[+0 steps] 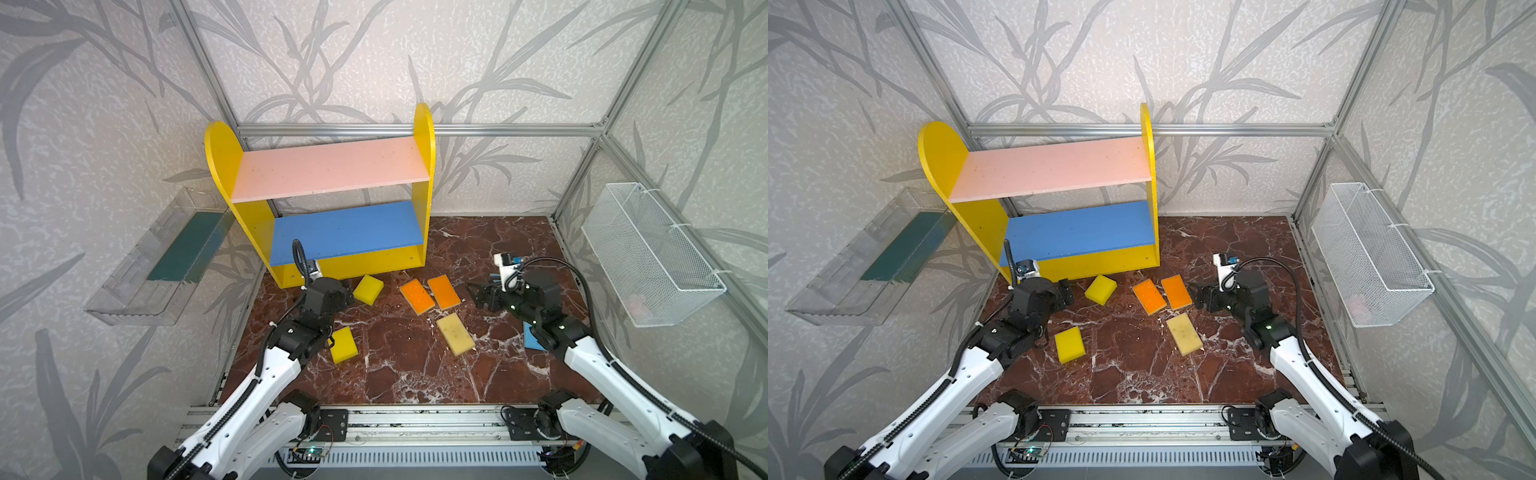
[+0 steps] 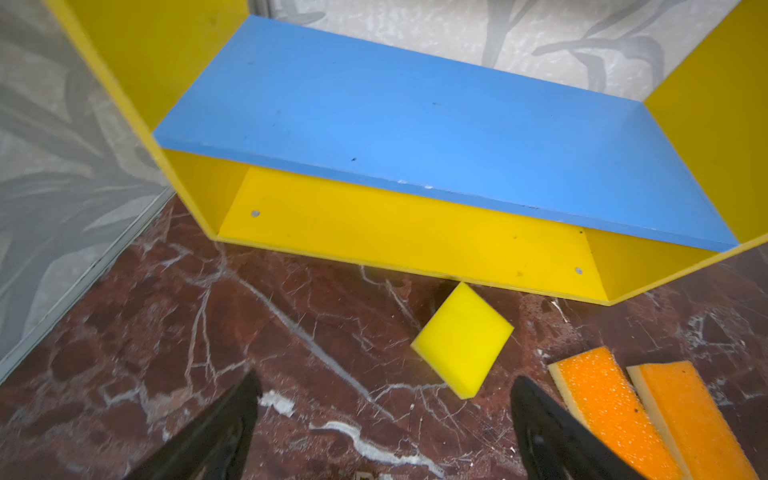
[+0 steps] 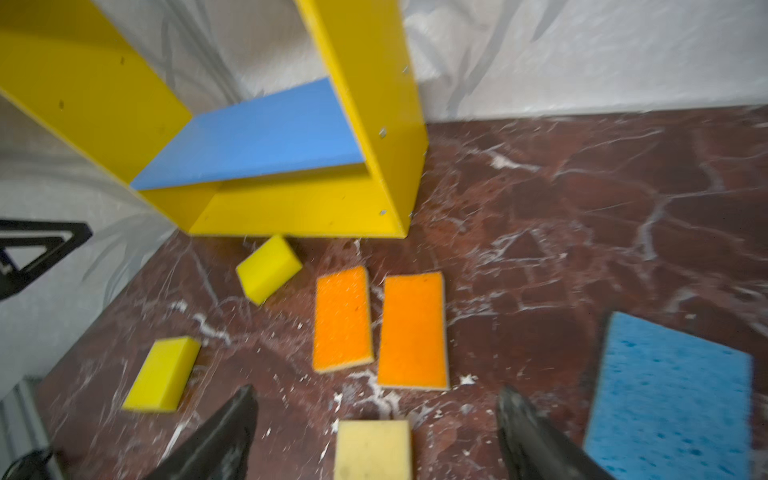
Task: Place and organize the cleaning sponges onto the shelf
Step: 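Grasp the yellow sponge block with the right gripper while the left arm approaches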
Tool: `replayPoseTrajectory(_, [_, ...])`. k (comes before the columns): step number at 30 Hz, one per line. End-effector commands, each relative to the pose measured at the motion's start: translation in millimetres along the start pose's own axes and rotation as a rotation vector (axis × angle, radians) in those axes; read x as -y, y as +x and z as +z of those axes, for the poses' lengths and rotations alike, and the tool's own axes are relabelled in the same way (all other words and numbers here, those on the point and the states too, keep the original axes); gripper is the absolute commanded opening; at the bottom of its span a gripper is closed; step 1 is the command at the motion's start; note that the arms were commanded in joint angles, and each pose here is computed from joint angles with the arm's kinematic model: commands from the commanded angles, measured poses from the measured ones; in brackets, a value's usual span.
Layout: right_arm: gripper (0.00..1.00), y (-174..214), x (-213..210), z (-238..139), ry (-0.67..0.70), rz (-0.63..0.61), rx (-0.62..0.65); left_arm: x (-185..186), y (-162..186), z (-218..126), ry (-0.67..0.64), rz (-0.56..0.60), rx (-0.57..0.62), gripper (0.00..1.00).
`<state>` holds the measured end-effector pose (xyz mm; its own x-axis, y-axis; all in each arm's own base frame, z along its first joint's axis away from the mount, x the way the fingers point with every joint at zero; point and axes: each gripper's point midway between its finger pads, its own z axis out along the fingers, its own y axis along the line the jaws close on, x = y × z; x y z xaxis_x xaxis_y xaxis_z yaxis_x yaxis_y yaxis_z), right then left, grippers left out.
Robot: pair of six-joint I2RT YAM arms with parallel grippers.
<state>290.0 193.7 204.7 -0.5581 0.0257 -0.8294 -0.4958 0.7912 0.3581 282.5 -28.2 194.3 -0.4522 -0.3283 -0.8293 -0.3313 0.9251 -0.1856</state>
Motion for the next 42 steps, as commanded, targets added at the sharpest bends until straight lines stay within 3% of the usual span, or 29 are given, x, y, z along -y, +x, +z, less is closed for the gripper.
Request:
replayPoseTrajectory(1, [0.85,29,-51,18,-0.120,-0.014,-0.154,-37,24,-14,-0.124,-0.088,-0.041,0.97])
replayPoseTrajectory(5, [0.80,62,-110,48,-0.238,-0.004,-0.262,-43,16,-32,-0.083,-0.103,-0.009,0.97])
replayPoseTrajectory(13, [0.69,124,-195,118,-0.346,0.026,-0.484,-52,18,-52,-0.055,-0.165,-0.029,0.97])
replayPoseTrajectory(17, [0.65,148,-203,160,-0.337,0.084,-0.567,-42,14,-59,0.037,-0.209,-0.009,0.98])
replayPoseTrajectory(28, [0.59,185,-244,206,-0.385,0.092,-0.683,-19,19,-61,0.172,-0.174,-0.049,0.97])
replayPoseTrajectory(35, [0.45,203,-253,216,-0.375,0.113,-0.740,-19,13,-69,0.195,-0.172,-0.030,0.97])
replayPoseTrajectory(42, [0.16,196,-249,219,-0.332,0.084,-0.707,-18,11,-73,0.203,-0.165,-0.033,0.97])
